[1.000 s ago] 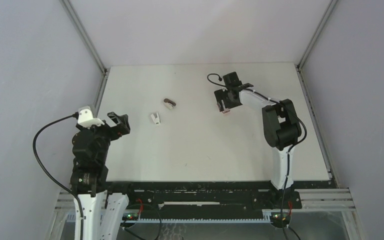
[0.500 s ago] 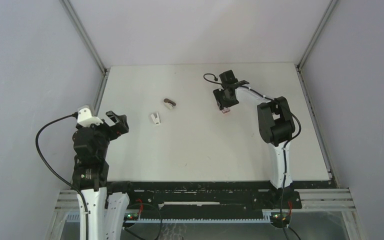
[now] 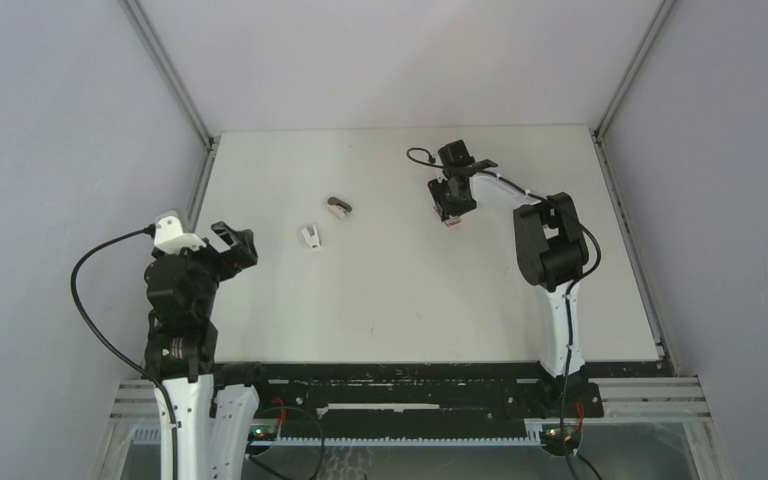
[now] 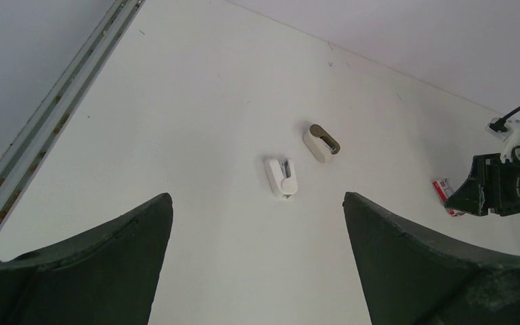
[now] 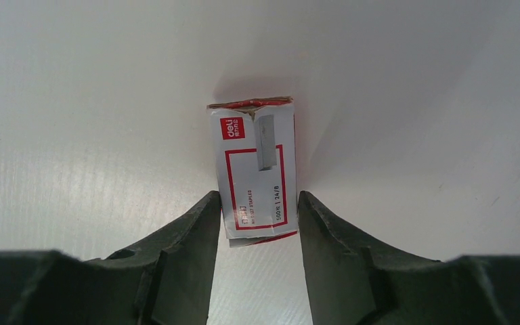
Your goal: Load the staples into the stapler
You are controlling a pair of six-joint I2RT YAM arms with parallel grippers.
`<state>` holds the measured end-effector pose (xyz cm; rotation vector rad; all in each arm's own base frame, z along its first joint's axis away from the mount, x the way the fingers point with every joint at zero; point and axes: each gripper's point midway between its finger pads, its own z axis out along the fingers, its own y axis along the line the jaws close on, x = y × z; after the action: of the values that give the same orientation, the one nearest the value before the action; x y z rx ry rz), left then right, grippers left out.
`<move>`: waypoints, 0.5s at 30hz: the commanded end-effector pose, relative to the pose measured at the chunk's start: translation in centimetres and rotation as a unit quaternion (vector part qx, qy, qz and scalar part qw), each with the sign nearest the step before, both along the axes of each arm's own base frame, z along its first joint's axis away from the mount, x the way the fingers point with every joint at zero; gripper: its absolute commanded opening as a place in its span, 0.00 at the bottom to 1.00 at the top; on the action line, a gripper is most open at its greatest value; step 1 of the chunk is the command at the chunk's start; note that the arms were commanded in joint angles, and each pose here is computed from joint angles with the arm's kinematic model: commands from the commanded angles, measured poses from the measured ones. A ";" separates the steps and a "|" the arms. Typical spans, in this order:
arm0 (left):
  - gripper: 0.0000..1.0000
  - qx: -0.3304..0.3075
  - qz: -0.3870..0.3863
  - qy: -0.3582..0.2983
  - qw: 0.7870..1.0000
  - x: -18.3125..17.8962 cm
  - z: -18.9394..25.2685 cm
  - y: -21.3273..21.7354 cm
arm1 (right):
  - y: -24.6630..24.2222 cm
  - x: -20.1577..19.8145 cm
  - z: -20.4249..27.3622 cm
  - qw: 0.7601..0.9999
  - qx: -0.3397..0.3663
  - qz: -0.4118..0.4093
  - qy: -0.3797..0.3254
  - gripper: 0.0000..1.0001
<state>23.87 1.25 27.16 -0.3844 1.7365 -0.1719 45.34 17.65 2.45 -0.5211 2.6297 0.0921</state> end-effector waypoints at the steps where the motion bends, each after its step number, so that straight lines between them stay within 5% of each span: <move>1: 1.00 -0.004 -0.004 -0.014 1.000 0.4 0.4 -0.1 | 0.6 1.1 0.8 1.000 0.001 0.007 -0.013 0.45; 15: 1.00 -0.006 -0.003 -0.012 1.000 0.5 0.2 0.0 | 0.8 1.0 1.1 1.000 -0.005 0.013 -0.012 0.37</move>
<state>23.86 1.35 27.17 -0.3884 1.7355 -0.1704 45.35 17.66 1.78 -0.5375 2.6547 0.0797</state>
